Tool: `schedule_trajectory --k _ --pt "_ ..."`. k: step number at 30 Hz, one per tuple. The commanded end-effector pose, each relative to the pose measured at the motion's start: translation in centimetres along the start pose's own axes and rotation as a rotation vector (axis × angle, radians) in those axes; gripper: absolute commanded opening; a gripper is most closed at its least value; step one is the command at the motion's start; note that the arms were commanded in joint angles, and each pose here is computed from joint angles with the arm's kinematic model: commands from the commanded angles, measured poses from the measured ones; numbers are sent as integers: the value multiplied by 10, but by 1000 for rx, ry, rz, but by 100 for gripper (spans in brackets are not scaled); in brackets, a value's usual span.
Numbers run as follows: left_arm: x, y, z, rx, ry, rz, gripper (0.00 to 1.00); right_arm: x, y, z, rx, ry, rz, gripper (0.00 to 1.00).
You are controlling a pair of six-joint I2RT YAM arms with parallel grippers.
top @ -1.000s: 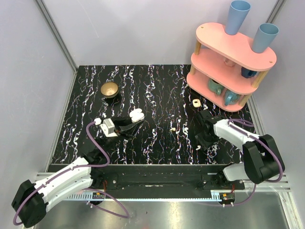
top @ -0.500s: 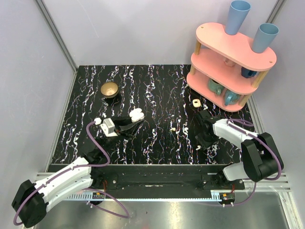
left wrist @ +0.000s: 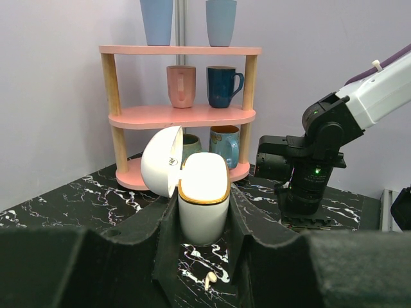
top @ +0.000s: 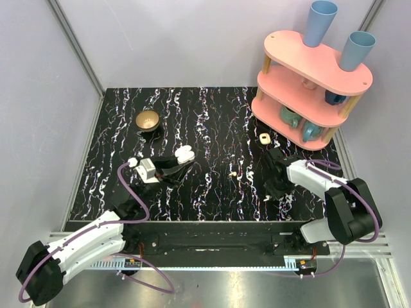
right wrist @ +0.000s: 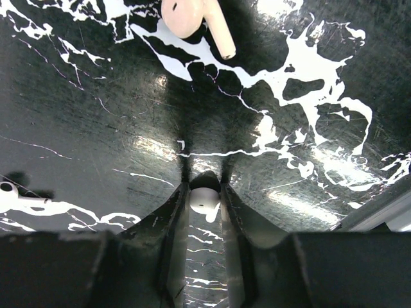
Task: Insert the wireless bluetooth earbuds into the charging case
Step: Pick up the right earbud from the center of the board.
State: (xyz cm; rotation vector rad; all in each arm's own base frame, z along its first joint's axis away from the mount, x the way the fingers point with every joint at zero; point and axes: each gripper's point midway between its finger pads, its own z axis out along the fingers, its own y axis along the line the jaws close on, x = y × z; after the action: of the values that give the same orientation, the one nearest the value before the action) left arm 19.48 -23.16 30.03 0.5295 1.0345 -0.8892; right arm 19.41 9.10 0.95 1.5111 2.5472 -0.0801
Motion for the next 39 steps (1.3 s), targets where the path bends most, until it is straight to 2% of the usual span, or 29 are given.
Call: schedule_trajectory --k 1,6,11,12,20,26,27,28,30,31,34,39 --pt "-32 4 7 -15 -100 22 0 -7 -1 5 8 -52 -13 26" --pt "-31 3 8 -12 -100 19 0 -7 2 5 -9 -48 -43 18" --pt "-30 3 8 -9 -96 17 0 -7 12 -1 -61 -49 -143 13" --pt "-30 3 9 -9 -95 15 0 -8 20 -5 -104 -58 -157 1" --pt "-29 3 13 -4 -75 22 0 -24 58 -59 -340 -209 -338 0" --pt "-27 2 19 9 -52 16 0 -34 95 -143 -564 -419 -519 0" --pt "-24 2 20 11 -43 13 0 -42 97 -159 -580 -486 -520 0" --pt "-24 2 20 11 -43 10 0 -35 100 -174 -612 -524 -588 0" --pt "-21 3 23 8 -37 -6 0 -43 110 -213 -678 -637 -584 0" --pt "-23 2 24 11 -40 -9 0 -35 112 -227 -703 -678 -644 0" --pt "-21 0 29 26 -27 -22 0 -38 120 -274 -761 -824 -674 0" --pt "-13 -2 32 43 -10 -49 0 -8 126 -343 -871 -1043 -744 0"
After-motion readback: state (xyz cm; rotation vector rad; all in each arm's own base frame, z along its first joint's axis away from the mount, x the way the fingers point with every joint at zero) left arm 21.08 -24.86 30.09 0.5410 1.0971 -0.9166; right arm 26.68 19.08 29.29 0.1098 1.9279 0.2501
